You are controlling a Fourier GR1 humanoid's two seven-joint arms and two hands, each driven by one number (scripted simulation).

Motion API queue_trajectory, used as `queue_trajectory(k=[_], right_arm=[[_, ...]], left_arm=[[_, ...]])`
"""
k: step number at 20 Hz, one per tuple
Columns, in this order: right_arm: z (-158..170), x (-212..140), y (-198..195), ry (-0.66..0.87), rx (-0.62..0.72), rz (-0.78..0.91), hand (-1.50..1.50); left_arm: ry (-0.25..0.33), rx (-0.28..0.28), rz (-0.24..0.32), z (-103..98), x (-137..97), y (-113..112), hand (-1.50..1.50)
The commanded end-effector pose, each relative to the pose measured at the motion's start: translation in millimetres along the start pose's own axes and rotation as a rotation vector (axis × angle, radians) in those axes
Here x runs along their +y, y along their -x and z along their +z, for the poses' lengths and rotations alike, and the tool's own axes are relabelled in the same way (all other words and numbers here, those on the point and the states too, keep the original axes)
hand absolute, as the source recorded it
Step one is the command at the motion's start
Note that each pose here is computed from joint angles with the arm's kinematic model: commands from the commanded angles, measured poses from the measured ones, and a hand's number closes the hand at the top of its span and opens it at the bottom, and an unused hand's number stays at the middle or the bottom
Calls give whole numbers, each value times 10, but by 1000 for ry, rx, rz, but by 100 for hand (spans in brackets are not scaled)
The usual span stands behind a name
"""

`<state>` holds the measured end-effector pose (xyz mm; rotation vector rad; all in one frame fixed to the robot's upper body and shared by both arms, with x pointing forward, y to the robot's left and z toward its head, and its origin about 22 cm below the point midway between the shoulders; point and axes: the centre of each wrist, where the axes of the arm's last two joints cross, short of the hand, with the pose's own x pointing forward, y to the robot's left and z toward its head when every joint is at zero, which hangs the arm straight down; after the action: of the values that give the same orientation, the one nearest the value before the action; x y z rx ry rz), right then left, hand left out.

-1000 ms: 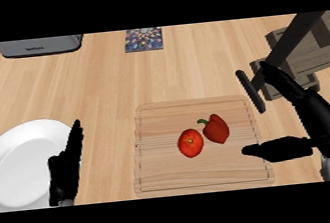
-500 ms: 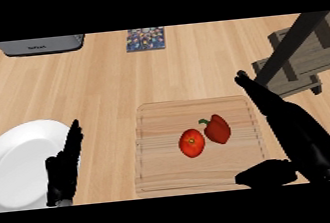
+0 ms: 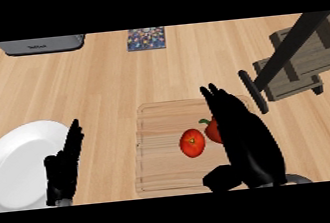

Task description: Pick the tomato from the cutting board and place it in the tiered basket

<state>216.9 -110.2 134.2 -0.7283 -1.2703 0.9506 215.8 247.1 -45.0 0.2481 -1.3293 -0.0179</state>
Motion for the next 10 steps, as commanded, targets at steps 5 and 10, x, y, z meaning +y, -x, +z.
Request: queue_trajectory(k=[5, 10], right_arm=[[-75, 266, -166, -91, 139, 209, -150], [-193, 438, -185, -130, 148, 181, -150]], left_arm=[[-3, 37, 0, 16, -121, 110, 0], [-2, 29, -19, 11, -114, 40, 0]])
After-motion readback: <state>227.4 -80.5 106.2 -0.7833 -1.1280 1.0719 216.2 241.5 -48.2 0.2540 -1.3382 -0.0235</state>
